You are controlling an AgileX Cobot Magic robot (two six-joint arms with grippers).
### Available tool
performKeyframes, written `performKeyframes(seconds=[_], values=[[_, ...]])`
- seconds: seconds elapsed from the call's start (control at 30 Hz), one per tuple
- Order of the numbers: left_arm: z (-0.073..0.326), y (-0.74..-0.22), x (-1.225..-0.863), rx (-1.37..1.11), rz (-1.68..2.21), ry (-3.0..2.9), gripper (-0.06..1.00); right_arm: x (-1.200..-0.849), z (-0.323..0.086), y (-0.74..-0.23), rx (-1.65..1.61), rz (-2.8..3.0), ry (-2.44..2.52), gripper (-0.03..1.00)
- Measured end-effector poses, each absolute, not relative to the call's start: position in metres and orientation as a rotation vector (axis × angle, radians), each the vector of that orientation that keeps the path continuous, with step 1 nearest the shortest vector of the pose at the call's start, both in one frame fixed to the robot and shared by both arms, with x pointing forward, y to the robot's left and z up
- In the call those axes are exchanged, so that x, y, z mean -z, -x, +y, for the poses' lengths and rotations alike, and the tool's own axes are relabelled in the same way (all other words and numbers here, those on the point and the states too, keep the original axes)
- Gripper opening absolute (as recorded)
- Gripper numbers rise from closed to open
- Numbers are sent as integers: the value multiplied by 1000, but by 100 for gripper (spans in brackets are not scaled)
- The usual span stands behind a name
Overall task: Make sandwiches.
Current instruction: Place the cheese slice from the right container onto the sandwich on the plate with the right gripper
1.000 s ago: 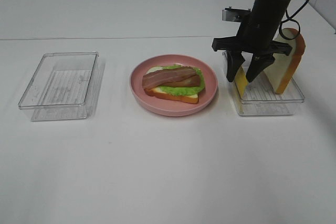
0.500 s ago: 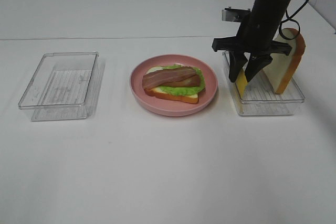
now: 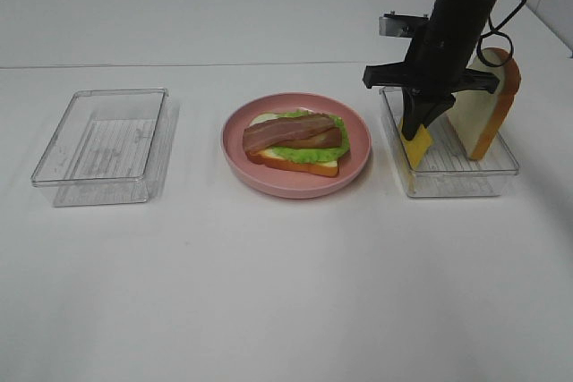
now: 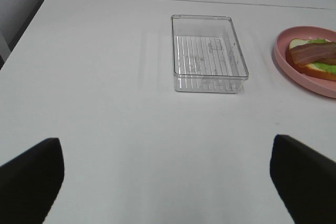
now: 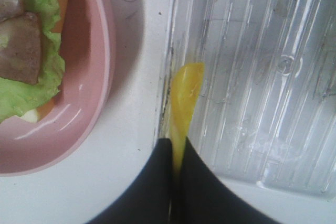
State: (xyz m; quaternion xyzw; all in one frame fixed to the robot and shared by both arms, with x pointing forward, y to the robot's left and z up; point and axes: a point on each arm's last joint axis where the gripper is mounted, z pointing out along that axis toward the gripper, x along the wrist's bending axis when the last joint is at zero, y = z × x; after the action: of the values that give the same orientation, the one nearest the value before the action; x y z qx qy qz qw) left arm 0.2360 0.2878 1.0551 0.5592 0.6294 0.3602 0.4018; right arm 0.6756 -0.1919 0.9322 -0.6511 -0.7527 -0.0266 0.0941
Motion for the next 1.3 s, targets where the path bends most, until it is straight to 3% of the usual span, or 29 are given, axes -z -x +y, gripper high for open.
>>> performKeyframes(seconds=[0.27, 0.57, 0.63, 0.83, 1.0, 1.3], values=[[288, -236, -1055, -910, 1591, -1413, 99, -935, -191, -675, 85, -2226, 1928, 1], [288, -236, -1055, -910, 1591, -1413, 99, -1013, -182, -665, 445, -2239, 1895, 1], [288, -236, -1055, -910, 1591, -1413, 99, -1035, -170, -655, 658, -2224, 1738, 1], [288, -236, -1055, -910, 1591, -1413, 99, -1038, -158, -640, 886, -2123, 1581, 1], [288, -236, -1055, -910, 1591, -1413, 99, -1015, -146, -629, 1044, -1925, 1469, 1], [288, -236, -1055, -910, 1591, -1413, 99, -966, -133, -653, 1134, -1651, 1476, 1]])
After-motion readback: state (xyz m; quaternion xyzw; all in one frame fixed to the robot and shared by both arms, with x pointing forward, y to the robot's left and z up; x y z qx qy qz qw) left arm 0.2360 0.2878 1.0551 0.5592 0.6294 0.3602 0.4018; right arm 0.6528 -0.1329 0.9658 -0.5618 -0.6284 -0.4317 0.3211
